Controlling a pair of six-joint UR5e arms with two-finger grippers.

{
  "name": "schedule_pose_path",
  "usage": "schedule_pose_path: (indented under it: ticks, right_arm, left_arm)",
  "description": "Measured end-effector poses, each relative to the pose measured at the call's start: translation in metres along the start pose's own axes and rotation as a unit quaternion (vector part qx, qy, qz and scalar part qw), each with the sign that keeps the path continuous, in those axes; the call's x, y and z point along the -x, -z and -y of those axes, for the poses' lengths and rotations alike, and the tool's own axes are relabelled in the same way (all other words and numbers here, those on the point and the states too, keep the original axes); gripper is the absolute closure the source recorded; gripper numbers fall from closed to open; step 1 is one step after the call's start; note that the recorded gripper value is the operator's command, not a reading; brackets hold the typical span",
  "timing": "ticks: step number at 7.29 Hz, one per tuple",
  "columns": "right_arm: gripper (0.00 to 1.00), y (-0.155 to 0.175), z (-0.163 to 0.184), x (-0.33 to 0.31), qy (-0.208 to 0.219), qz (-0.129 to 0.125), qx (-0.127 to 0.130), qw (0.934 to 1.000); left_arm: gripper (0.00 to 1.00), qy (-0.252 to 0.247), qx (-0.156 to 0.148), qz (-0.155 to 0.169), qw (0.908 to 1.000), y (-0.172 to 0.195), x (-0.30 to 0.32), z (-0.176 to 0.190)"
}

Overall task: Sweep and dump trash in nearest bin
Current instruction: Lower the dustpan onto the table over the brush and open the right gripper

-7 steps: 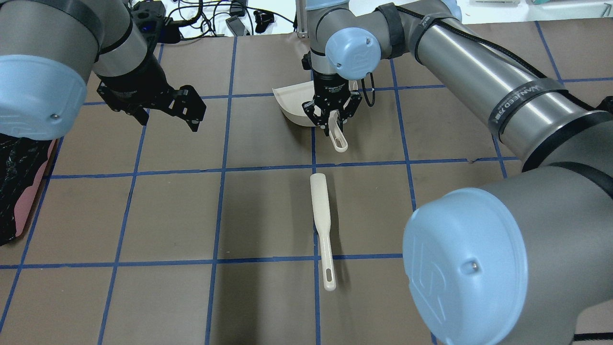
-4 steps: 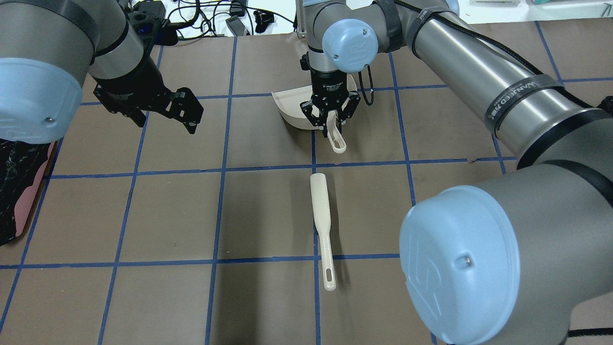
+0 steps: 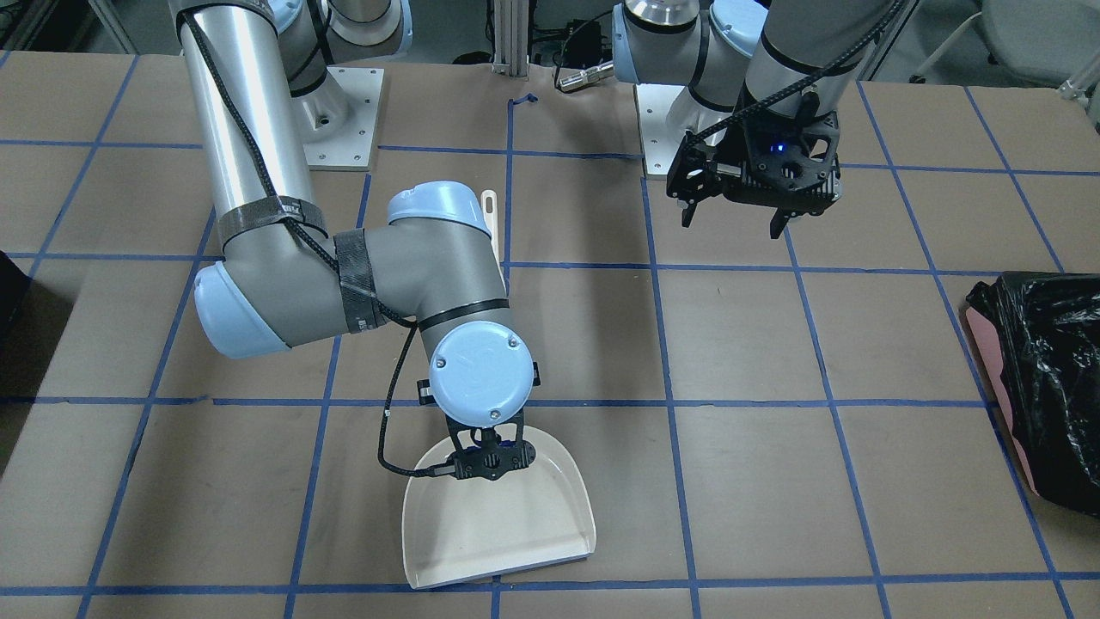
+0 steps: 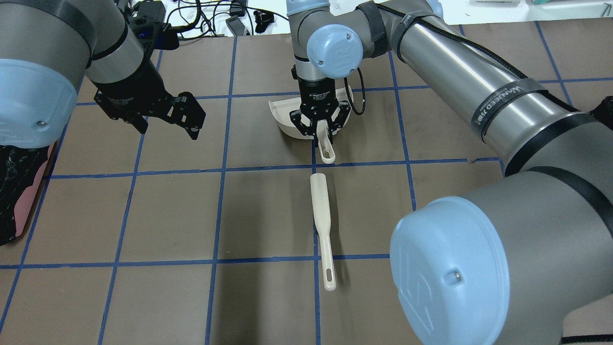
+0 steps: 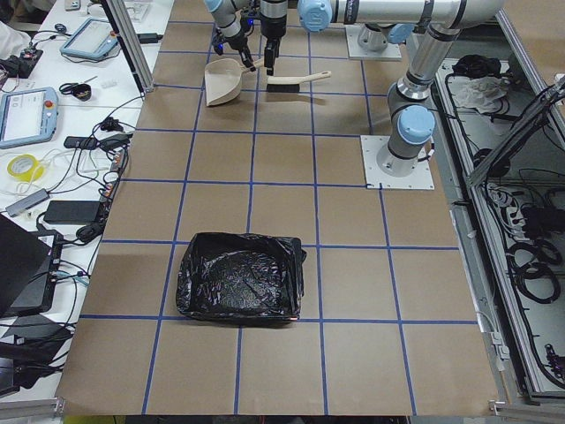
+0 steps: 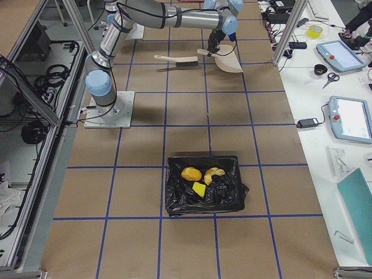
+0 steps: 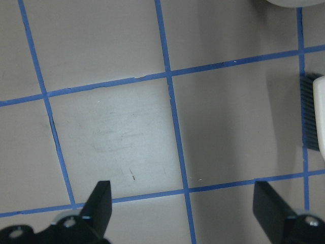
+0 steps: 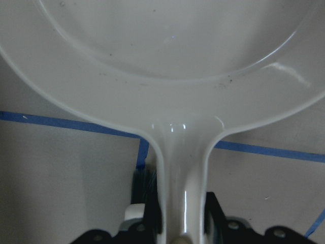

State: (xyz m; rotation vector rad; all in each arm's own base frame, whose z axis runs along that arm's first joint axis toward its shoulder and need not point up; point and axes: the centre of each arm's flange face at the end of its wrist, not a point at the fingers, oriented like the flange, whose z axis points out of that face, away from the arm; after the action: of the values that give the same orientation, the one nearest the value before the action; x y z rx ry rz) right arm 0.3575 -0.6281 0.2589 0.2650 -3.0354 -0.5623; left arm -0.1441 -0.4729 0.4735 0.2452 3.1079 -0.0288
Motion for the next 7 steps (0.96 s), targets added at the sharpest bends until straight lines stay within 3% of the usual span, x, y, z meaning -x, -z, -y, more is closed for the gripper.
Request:
schedule_pose_path:
  ticks: [7]
  right_arm:
    - [1.0,-0.0112,0.0059,0.0018,-0.022,-0.001,0.007,0.9997]
  left_arm:
    - [0.0,0.001,0.001,-0.001,1.0,0.0,0.0001,-0.0017]
